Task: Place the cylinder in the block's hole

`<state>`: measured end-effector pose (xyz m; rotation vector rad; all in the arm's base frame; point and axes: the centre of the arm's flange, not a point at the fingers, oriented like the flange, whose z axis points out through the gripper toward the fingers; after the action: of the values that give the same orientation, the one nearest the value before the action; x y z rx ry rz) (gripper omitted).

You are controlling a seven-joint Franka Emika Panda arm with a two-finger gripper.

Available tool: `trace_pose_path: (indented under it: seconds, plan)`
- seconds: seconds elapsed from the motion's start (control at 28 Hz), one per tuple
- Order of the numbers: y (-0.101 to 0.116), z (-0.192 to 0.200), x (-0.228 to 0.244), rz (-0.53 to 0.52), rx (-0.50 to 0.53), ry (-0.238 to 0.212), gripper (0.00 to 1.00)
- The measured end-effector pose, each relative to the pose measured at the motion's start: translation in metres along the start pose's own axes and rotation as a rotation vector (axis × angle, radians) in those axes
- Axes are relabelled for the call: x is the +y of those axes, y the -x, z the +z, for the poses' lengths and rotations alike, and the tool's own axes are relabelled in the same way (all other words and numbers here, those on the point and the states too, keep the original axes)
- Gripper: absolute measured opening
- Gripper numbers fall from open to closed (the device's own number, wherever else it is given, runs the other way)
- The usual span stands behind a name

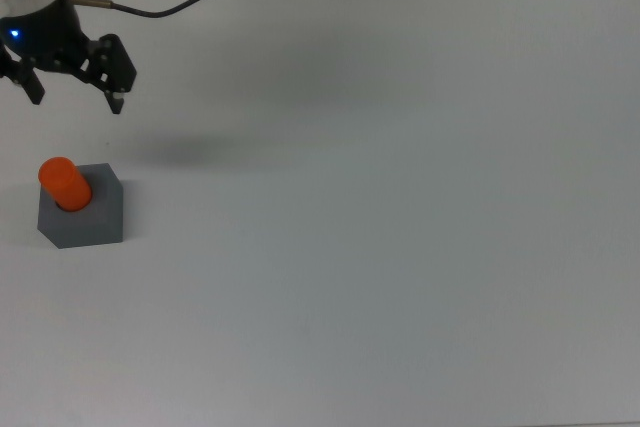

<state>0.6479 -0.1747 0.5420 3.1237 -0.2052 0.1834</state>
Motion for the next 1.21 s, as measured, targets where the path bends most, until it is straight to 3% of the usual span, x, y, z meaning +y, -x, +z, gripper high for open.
trace_pose_path:
  seconds: [0.18,0.46,1.21]
  plan:
    - [-0.003,0.005,-0.039,-0.08,-0.018,0.027,1.0]
    - [0.001,0.012,-0.082,-0.148,-0.075,0.026,1.0]
    - [0.003,0.015,-0.087,-0.154,-0.098,0.023,1.0]
